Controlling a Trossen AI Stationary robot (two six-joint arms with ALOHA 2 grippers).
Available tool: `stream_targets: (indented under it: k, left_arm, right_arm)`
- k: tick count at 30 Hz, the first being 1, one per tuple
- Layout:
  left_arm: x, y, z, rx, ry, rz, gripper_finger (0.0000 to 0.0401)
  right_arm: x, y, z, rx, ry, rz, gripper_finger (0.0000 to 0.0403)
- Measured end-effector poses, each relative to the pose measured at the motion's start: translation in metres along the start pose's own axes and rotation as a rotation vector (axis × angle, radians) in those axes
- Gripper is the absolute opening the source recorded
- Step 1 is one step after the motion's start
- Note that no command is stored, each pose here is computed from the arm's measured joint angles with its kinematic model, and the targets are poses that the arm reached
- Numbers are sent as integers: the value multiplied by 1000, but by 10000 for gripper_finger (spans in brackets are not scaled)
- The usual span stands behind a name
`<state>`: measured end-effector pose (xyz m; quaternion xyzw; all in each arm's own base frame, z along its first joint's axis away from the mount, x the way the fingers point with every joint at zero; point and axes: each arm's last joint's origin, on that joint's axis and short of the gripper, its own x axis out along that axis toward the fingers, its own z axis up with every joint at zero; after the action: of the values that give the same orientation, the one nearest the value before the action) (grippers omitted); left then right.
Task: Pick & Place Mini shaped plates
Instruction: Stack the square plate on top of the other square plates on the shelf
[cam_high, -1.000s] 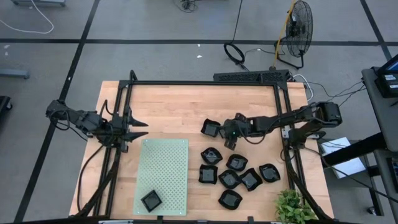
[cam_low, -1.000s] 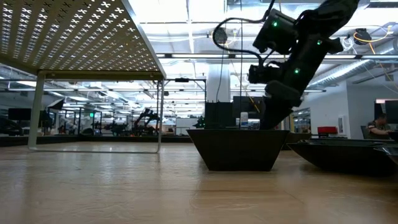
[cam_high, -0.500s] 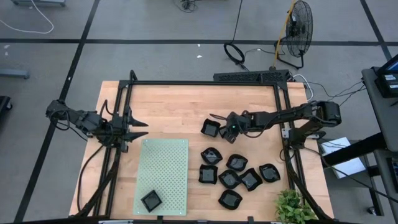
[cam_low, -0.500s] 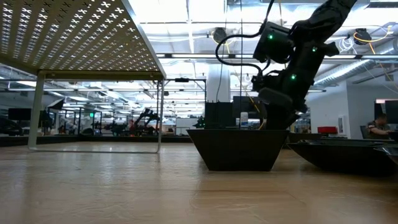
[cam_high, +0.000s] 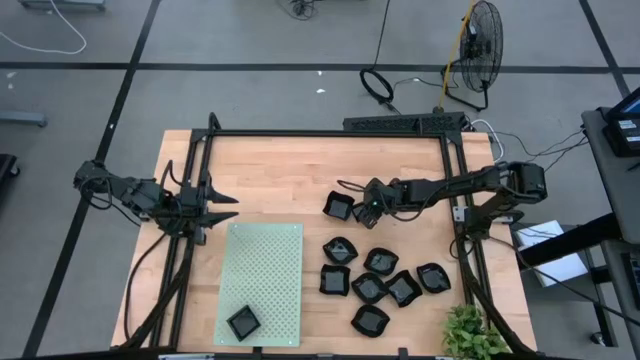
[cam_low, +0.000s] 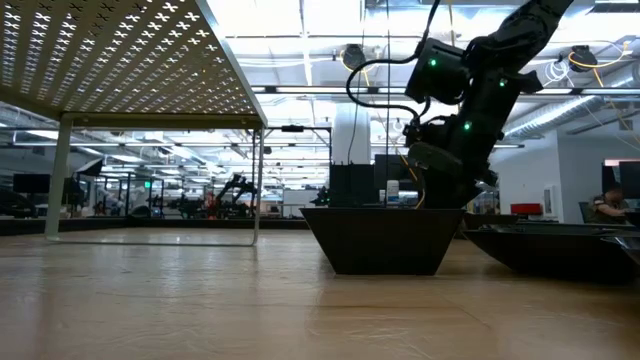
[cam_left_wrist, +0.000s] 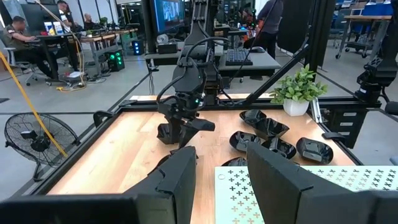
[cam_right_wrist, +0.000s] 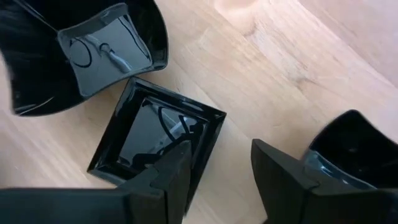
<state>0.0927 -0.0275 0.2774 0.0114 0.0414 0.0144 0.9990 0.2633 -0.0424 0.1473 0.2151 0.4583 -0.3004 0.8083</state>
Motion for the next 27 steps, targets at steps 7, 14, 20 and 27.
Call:
stream_targets:
  k: [7, 14, 20, 27]
  left_arm:
    - [0, 0, 0, 0, -1, 0, 147]
    - [0, 0, 0, 0, 0, 0, 147]
    - [0, 0, 0, 1, 0, 0, 147]
    - [0, 0, 0, 1, 0, 0, 147]
  right_arm:
    - [5, -4, -7, 3, -5, 4, 155]
    - [6, -5, -8, 4, -6, 4, 155]
    - [6, -3, -6, 9, -25, 19, 155]
    - [6, -4, -7, 8, -18, 15, 155]
